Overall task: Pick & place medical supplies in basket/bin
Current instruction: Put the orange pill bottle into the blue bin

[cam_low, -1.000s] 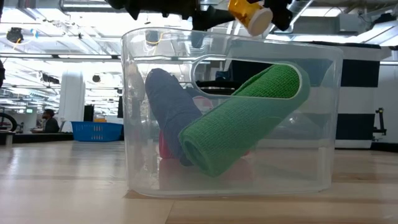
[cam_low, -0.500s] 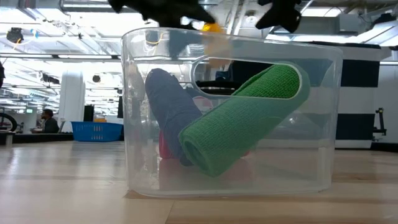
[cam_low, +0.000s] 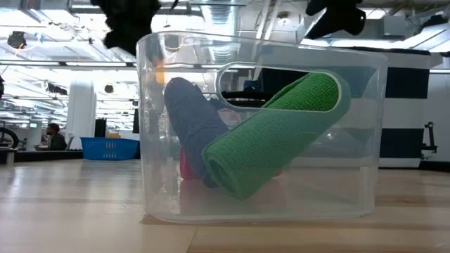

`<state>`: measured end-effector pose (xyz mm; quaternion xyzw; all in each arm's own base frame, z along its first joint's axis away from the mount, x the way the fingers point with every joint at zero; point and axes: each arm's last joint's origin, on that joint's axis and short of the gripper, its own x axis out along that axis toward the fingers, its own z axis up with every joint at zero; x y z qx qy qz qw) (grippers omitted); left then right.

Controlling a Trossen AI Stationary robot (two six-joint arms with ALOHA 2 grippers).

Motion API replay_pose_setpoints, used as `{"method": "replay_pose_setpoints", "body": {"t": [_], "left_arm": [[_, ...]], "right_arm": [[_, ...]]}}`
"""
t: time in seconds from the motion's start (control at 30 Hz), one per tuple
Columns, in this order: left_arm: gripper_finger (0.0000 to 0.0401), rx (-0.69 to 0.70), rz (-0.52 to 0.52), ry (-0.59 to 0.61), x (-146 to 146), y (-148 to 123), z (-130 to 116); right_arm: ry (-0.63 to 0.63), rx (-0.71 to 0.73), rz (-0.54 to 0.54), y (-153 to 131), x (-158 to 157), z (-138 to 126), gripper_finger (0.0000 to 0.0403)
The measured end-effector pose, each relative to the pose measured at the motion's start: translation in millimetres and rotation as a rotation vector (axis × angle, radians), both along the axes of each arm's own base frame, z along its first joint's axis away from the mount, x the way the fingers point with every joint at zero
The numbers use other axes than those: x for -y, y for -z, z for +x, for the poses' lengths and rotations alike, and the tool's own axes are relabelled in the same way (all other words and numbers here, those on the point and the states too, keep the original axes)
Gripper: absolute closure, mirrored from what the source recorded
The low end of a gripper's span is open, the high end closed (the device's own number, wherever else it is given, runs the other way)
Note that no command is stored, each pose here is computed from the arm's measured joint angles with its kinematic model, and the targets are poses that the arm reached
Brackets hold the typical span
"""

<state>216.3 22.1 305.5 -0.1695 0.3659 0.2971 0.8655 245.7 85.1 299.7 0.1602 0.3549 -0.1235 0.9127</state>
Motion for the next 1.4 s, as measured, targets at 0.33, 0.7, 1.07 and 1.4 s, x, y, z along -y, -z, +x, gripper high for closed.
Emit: {"method": "replay_pose_setpoints", "body": {"t": [0.33, 0.7, 1.07, 1.4], "left_arm": [[0.0238, -0.038, -0.029, -0.485, -20.8, 45.2, -58.9], [0.0238, 0.005, 0.036, -0.954, -53.1, 68.8, -94.4], [0.0238, 0.054, 0.100, -1.114, -95.8, 65.6, -103.3], [0.0238, -0.031, 0.053, -1.118, -129.6, 85.4, -95.7]], "right_arm": [[0.070, -0.029, -0.006, 3.0, 1.2, -4.0, 0.0172], [0.083, -0.034, 0.005, -1.7, 4.4, -12.3, 0.0172], [0.113, -0.021, -0.010, -11.5, 12.0, -27.0, 0.0172], [0.125, -0.009, -0.019, -15.2, 14.5, -31.8, 0.0172]]}}
